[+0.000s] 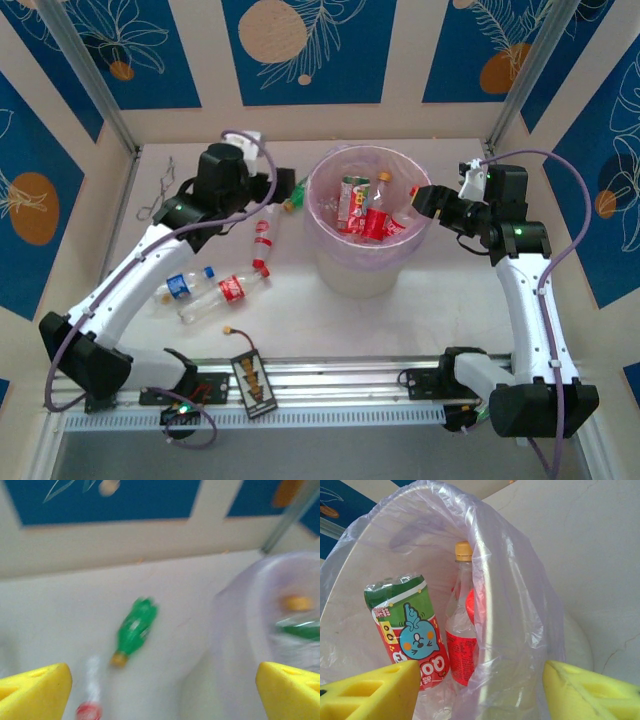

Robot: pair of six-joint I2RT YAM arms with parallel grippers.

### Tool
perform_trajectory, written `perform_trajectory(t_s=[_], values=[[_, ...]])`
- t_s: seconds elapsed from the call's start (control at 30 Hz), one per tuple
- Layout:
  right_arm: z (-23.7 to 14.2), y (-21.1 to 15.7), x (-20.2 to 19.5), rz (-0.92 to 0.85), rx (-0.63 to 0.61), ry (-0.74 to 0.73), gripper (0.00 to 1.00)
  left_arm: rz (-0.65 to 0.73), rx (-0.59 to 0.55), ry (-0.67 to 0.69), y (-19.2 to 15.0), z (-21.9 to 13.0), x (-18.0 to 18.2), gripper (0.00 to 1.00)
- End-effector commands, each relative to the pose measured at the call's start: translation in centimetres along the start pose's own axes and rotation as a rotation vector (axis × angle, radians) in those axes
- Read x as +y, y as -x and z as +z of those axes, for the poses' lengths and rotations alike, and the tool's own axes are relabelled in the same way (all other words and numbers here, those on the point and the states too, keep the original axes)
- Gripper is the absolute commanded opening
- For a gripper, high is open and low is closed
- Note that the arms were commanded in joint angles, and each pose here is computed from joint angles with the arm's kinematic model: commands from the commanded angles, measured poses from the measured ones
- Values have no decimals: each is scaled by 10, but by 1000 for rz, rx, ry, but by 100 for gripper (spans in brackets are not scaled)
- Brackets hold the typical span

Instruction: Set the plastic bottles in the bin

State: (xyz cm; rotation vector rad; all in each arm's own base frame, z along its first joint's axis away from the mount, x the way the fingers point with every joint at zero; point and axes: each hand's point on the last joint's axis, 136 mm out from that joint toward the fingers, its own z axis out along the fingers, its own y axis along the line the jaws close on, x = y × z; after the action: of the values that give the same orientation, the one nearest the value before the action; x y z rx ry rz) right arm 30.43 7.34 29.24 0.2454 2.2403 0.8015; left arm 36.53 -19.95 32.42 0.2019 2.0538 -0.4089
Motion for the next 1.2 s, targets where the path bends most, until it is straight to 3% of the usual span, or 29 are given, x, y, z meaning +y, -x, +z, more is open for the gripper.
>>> perform_trajectory(t_s=[0.0, 0.17, 0.33, 0.5, 1.0, 1.17], values=[[-5, -1, 3, 6, -8, 24, 66, -65, 116, 101, -45, 6, 38, 94], [-5, -3, 2, 13, -7, 27, 66, -72, 288, 182, -103, 38, 76, 95], [-7, -4, 2, 10, -2, 22, 66, -129, 396, 105, -137, 83, 72, 99], [-16, -4, 4, 2, -15, 13, 67, -120, 489, 135, -165, 117, 80, 99], [-22, 2, 2, 17, -35, 15, 67, -76, 545, 206, -198, 161, 103, 85], [-26, 1, 1, 23, -39, 2, 66, -68, 564, 237, -208, 174, 111, 73]])
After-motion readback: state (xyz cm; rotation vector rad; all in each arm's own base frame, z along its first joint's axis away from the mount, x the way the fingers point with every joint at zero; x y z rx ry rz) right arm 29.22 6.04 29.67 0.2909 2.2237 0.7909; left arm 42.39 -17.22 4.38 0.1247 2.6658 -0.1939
